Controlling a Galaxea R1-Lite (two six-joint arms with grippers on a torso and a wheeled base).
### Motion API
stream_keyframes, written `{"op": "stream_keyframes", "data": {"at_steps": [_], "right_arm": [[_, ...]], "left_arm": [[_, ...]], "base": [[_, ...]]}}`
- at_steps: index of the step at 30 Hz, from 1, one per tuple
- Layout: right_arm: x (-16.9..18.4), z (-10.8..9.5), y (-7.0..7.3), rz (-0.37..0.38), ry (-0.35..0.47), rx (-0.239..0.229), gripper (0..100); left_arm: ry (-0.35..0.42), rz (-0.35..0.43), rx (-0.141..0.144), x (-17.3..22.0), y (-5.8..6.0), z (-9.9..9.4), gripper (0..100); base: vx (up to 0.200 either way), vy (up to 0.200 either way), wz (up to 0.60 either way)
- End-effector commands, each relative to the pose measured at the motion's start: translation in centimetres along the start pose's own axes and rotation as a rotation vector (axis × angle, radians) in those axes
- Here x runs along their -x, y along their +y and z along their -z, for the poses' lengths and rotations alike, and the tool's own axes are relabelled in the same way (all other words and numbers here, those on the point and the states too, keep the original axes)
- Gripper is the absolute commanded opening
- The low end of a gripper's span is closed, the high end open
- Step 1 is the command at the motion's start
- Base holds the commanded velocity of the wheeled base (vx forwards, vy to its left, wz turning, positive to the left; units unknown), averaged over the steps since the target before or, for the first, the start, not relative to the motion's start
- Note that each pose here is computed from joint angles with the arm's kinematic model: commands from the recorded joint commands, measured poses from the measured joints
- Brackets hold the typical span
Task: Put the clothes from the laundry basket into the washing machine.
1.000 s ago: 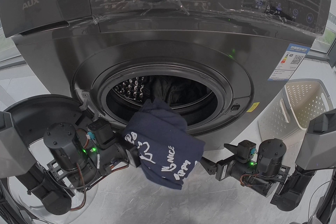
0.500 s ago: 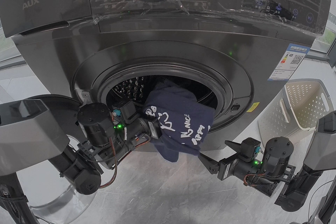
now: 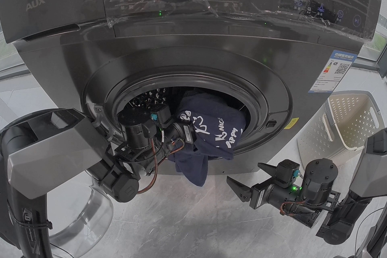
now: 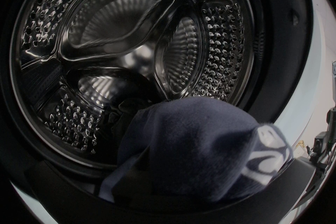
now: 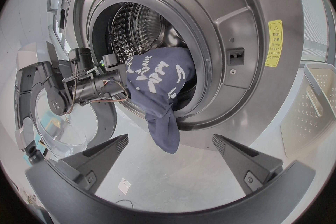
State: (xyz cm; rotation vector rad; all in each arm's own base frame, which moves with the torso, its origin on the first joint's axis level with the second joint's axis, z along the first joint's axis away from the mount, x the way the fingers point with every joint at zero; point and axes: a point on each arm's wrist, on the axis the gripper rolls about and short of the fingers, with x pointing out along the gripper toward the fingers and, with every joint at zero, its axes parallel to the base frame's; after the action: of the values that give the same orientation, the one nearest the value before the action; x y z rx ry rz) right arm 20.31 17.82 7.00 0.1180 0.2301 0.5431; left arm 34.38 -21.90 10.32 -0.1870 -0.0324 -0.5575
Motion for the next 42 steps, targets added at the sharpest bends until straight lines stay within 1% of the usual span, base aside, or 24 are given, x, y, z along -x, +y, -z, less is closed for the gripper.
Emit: {"op": "stream_keyframes", "data": {"at_steps": [1,2,3,4,7,11,12,13,15,16,20,22,25,27,33,36,37,40,42], "right_arm": [[-0.2,0.5,0.0,0.002,0.021,0.003,100],[-0.2,0.7,0.2,-0.006,0.025,0.004,100],[-0.2,0.7,0.3,-0.009,0.026,0.004,100],[-0.1,0.7,0.6,-0.02,0.025,0.006,100],[-0.1,0.6,0.7,-0.025,0.022,0.005,100],[-0.2,0.7,0.6,-0.02,0.025,0.004,100],[-0.2,0.8,0.6,-0.022,0.028,0.005,100],[-0.2,0.8,0.6,-0.022,0.03,0.006,100],[-0.3,0.8,0.6,-0.021,0.028,0.005,100],[-0.2,0.9,0.6,-0.022,0.031,0.006,100],[-0.3,1.0,0.6,-0.021,0.035,0.007,100],[-0.3,1.0,0.6,-0.021,0.035,0.005,100],[-0.3,1.0,0.7,-0.023,0.037,0.006,100],[-0.3,1.2,0.7,-0.022,0.042,0.007,100],[-0.4,1.4,0.6,-0.02,0.052,0.007,100],[-0.4,1.4,0.6,-0.021,0.049,0.007,100],[-0.4,1.4,0.6,-0.02,0.051,0.007,100],[-0.4,1.4,0.6,-0.021,0.049,0.008,100],[-0.4,1.4,0.6,-0.021,0.049,0.008,100]], "left_arm": [[-0.022,-0.007,0.0,-1.6,0.6,0.1,0],[-0.005,-0.021,-0.001,-1.9,1.1,0.1,0],[0.002,-0.027,-0.001,-1.9,1.3,0.2,0],[0.029,-0.031,-0.002,-1.9,1.5,0.4,0],[0.048,-0.031,-0.001,-2.0,1.6,0.5,0],[0.034,-0.045,0.003,-3.0,1.7,0.8,0],[0.014,-0.052,0.003,-3.7,1.8,0.8,0],[-0.005,-0.072,0.003,-4.3,1.9,0.9,0],[-0.017,-0.098,0.002,-4.7,2.2,1.0,0],[-0.029,-0.112,0.0,-5.2,2.5,1.2,0],[-0.026,-0.114,-0.001,-5.6,2.7,1.8,0],[-0.024,-0.123,-0.01,-6.2,3.2,2.5,0],[-0.017,-0.137,-0.017,-6.9,3.9,2.8,0],[-0.026,-0.153,-0.024,-7.6,4.5,2.6,0],[-0.013,-0.175,-0.026,-8.6,5.1,2.1,0],[-0.018,-0.18,-0.025,-9.1,5.1,1.8,0],[-0.034,-0.198,-0.024,-9.6,5.4,1.4,0],[-0.04,-0.217,-0.016,-9.7,5.4,1.0,0],[-0.032,-0.215,-0.014,-9.6,5.2,1.1,0]], "base": [[0.0,0.0,0.0],[0.0,0.0,0.0],[0.0,0.0,0.0],[0.0,0.0,0.0],[0.0,0.0,0.0],[0.0,0.0,0.0],[0.0,0.0,0.0],[0.0,0.0,0.0],[0.0,0.0,0.0],[0.0,0.0,0.0],[0.0,0.0,0.0],[0.0,0.0,0.0],[0.0,0.0,0.0],[0.0,0.0,0.0],[0.0,0.0,0.0],[0.0,0.0,0.0],[0.0,0.0,0.0],[0.0,0.0,0.0],[0.0,0.0,0.0]]}}
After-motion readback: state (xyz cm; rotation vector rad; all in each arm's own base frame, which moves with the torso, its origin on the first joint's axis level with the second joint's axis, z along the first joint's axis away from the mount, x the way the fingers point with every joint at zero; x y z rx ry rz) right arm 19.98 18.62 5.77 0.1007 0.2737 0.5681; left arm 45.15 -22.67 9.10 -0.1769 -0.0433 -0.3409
